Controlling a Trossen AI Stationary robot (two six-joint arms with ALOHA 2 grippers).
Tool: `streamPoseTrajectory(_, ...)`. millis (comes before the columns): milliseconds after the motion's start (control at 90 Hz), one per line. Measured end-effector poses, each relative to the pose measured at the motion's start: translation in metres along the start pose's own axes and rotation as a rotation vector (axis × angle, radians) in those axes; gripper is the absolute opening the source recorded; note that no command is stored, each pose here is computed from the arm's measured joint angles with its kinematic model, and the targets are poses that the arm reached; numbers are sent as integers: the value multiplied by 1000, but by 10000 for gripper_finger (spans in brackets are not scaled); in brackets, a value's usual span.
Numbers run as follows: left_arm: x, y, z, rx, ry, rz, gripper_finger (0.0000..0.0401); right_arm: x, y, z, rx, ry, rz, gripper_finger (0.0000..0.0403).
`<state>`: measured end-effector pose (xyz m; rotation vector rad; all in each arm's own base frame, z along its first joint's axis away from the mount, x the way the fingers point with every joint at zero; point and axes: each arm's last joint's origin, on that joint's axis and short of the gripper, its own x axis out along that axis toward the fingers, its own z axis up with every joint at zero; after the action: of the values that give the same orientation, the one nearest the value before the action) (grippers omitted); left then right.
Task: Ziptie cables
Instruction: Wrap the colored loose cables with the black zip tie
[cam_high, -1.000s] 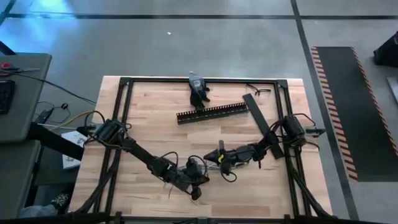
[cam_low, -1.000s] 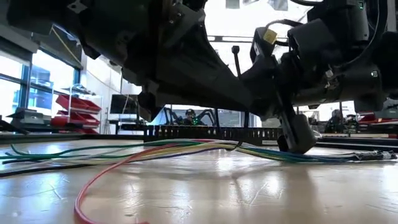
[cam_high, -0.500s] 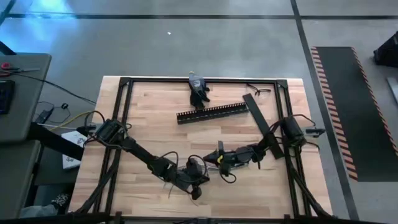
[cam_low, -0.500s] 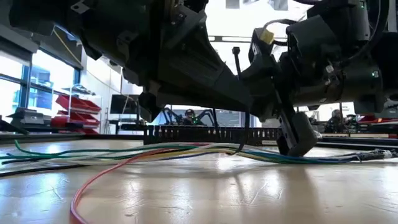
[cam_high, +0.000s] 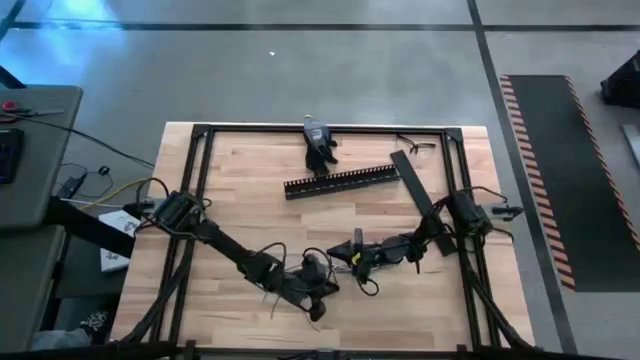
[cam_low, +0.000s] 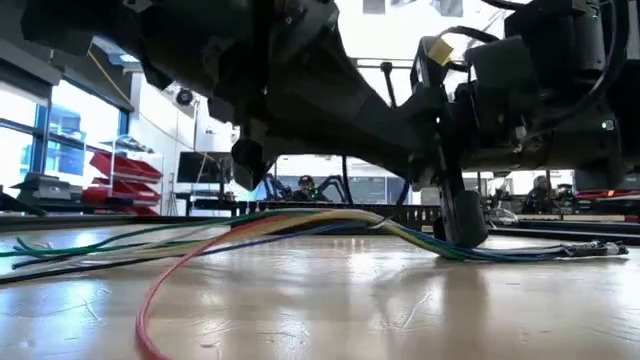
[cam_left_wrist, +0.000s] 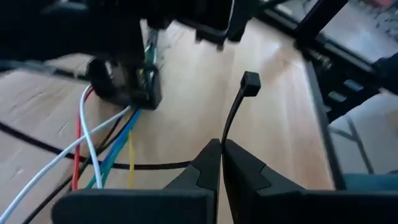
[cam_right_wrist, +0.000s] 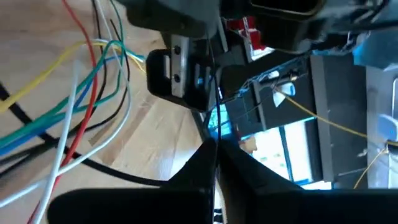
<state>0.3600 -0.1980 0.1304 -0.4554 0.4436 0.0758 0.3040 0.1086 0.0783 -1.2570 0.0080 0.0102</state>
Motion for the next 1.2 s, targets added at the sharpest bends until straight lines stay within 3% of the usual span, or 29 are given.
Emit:
streamPoseTrajectory(222, -3, -4, -5, 5, 11, 3, 0, -2, 0, 4, 44, -19, -5, 0)
streamPoseTrajectory(1200, -1, 0, -4, -3, 25, 10, 0, -7, 4, 18, 5, -40, -9, 0)
